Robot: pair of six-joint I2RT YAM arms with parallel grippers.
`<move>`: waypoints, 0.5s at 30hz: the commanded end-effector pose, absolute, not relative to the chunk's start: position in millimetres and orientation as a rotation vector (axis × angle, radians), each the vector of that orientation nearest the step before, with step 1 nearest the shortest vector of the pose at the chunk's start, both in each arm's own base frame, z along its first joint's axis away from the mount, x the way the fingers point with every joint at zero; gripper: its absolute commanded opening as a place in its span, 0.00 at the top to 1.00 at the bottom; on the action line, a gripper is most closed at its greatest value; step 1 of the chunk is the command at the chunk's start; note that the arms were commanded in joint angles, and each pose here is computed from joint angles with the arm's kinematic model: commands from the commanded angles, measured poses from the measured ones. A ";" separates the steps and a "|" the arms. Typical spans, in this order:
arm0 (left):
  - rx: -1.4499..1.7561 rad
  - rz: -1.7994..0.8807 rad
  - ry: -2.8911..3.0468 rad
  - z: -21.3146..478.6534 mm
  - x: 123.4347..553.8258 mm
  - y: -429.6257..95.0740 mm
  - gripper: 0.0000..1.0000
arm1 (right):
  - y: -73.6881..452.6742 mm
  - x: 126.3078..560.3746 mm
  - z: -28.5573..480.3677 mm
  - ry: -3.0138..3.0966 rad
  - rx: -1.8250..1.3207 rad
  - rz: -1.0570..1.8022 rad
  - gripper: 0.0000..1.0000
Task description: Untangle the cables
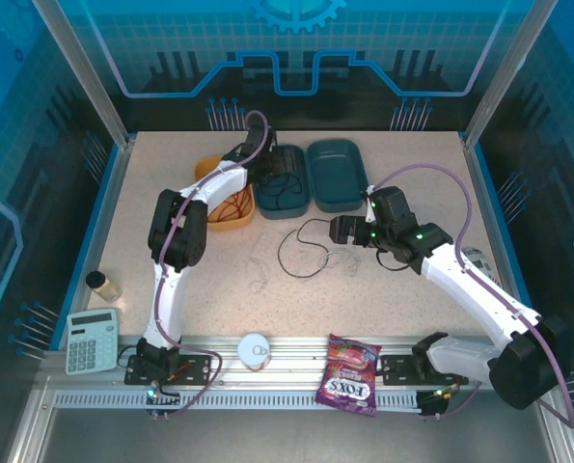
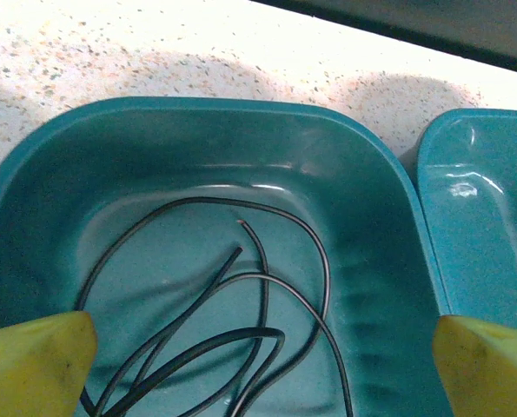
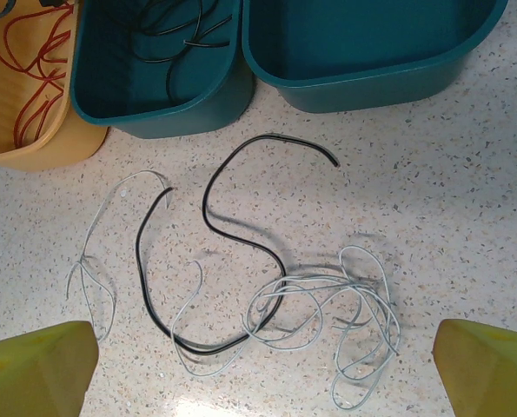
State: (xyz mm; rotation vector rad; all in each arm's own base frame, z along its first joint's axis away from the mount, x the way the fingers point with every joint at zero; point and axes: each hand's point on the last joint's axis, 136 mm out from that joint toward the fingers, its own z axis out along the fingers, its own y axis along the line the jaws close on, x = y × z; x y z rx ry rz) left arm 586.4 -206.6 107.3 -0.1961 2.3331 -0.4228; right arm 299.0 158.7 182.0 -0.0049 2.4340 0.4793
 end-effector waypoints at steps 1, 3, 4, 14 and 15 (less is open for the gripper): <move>-0.135 -0.449 2.332 111.8 586.4 -218.9 0.01 | 167.8 303.1 193.4 2.405 -0.042 0.492 0.00; -0.107 -0.427 2.322 117.8 585.0 -220.7 0.01 | 168.9 302.3 192.0 2.411 -0.053 0.477 0.00; -0.095 -0.409 2.317 121.4 584.1 -220.6 0.01 | 168.9 302.0 191.3 2.414 -0.059 0.459 0.00; 0.006 -0.186 2.232 170.0 570.5 -203.6 0.01 | 179.6 300.0 184.7 2.450 -0.166 0.229 0.03; 0.001 -0.182 2.224 174.6 568.6 -201.4 0.01 | 183.0 300.4 184.2 2.450 -0.180 0.216 0.03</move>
